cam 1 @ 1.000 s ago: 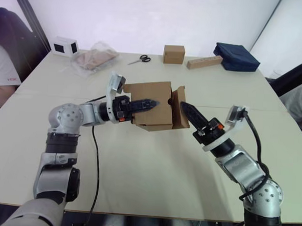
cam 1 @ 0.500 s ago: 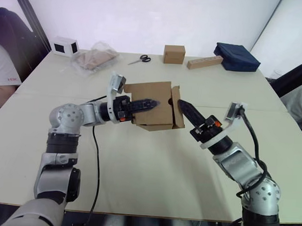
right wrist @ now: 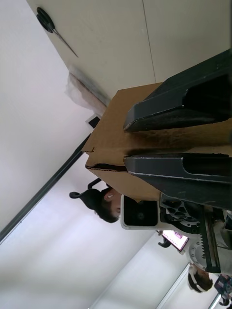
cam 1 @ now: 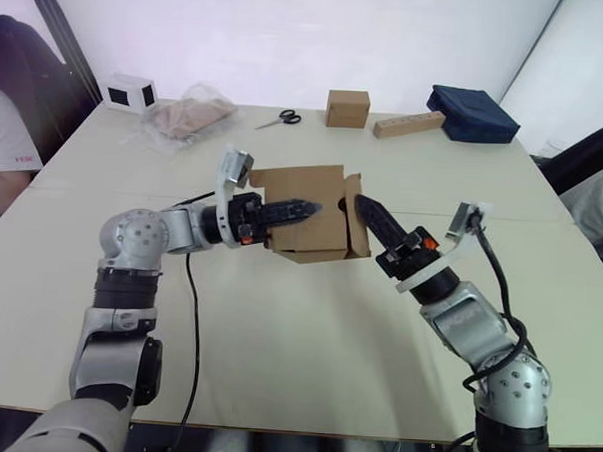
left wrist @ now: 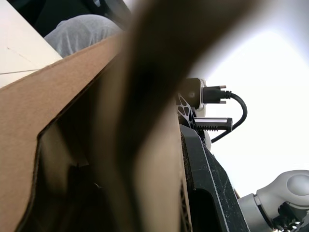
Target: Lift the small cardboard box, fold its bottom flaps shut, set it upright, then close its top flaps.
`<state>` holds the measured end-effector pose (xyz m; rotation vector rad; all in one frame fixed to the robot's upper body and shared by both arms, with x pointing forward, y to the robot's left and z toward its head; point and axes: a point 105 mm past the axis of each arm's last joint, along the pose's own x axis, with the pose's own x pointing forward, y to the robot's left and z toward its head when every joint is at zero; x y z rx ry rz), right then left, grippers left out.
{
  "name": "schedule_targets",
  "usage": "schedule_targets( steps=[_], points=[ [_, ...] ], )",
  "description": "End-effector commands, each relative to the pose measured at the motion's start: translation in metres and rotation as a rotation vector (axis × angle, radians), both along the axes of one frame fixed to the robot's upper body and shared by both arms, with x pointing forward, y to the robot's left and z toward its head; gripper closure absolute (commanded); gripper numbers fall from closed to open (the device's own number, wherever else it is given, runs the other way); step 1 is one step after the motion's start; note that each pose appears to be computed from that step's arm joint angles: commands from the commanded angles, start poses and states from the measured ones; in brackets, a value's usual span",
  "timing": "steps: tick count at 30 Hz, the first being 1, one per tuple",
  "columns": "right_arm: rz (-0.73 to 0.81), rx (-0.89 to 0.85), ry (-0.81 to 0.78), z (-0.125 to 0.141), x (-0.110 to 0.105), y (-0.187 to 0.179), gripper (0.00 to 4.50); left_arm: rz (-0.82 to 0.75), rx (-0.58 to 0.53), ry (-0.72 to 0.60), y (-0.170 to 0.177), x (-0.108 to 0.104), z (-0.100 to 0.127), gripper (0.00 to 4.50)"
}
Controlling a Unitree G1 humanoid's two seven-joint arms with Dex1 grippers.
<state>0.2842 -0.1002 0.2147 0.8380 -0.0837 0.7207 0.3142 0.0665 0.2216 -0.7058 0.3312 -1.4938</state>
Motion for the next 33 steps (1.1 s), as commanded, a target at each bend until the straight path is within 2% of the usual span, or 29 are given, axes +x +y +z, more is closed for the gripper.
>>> schedule_targets(
  steps=[1, 10, 33],
  points=[
    [-0.011, 0.011, -0.041, 0.009, -0.001, 0.0, 3.77, -0.026, -0.049, -0.055, -0.001, -0.008, 0.014, 4.5],
    [-0.025, 0.031, -0.052, 0.015, 0.0, 0.004, 3.77, -0.002, -0.045, -0.062, -0.007, -0.005, 0.01, 4.5],
    [-0.028, 0.072, -0.06, 0.024, 0.004, 0.021, 3.77, -0.013, -0.102, -0.015, -0.025, -0.014, 0.007, 4.5]
  ],
)
